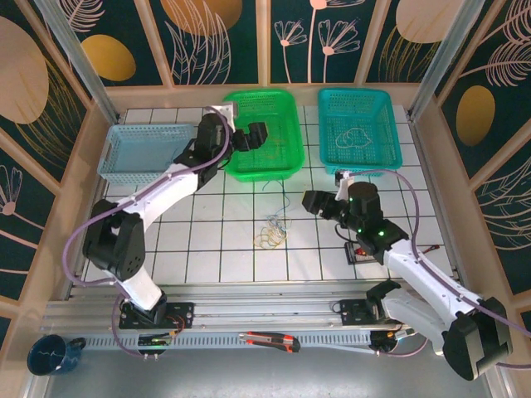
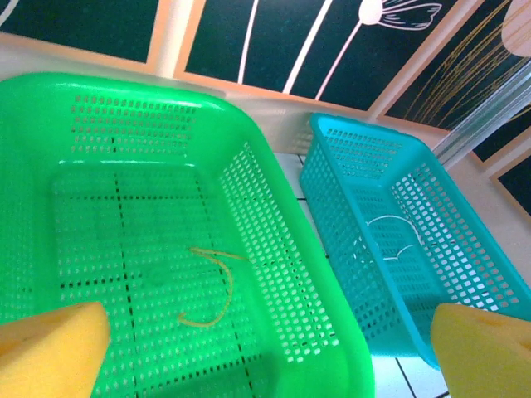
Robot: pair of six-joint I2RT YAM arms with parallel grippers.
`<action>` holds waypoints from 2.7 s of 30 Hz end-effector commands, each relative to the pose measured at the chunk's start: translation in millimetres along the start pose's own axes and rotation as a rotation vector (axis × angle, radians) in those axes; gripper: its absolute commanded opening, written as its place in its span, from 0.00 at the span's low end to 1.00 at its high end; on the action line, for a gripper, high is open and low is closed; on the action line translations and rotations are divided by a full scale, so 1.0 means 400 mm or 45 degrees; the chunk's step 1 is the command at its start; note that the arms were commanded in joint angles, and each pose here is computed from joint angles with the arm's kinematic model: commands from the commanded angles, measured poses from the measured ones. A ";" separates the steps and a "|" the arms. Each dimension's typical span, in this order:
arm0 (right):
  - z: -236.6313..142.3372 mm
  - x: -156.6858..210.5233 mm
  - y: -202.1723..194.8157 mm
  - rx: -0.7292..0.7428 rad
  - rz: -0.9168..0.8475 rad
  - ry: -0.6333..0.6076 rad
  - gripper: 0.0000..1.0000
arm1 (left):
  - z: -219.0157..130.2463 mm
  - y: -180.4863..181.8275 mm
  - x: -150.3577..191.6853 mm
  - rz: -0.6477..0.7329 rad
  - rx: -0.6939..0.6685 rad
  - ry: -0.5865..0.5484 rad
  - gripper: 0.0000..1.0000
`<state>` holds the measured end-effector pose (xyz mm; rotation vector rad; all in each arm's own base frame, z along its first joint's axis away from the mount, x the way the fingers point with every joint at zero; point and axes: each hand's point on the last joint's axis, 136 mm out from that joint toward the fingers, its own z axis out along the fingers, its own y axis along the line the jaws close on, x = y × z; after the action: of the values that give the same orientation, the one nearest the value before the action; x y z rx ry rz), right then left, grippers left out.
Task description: Untangle the cables
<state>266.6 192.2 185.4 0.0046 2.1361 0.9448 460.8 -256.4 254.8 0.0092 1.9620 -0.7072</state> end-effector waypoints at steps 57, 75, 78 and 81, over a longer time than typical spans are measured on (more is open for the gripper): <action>0.228 0.176 0.040 -0.048 -0.011 0.352 0.46 | -0.312 -0.006 0.628 -0.404 0.193 0.476 0.83; 0.200 0.285 -0.006 0.057 -0.076 0.443 0.38 | -0.333 0.025 0.622 -0.423 0.142 0.428 0.83; 0.197 0.292 -0.009 0.058 -0.076 0.452 0.36 | -0.331 0.021 0.618 -0.423 0.146 0.426 0.84; 0.193 0.295 -0.011 0.058 -0.078 0.450 0.28 | -0.329 0.020 0.617 -0.423 0.146 0.425 0.85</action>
<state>240.2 274.2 69.7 -0.2070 2.4861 0.9244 232.8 -256.1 84.5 -0.1262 2.2931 -1.0719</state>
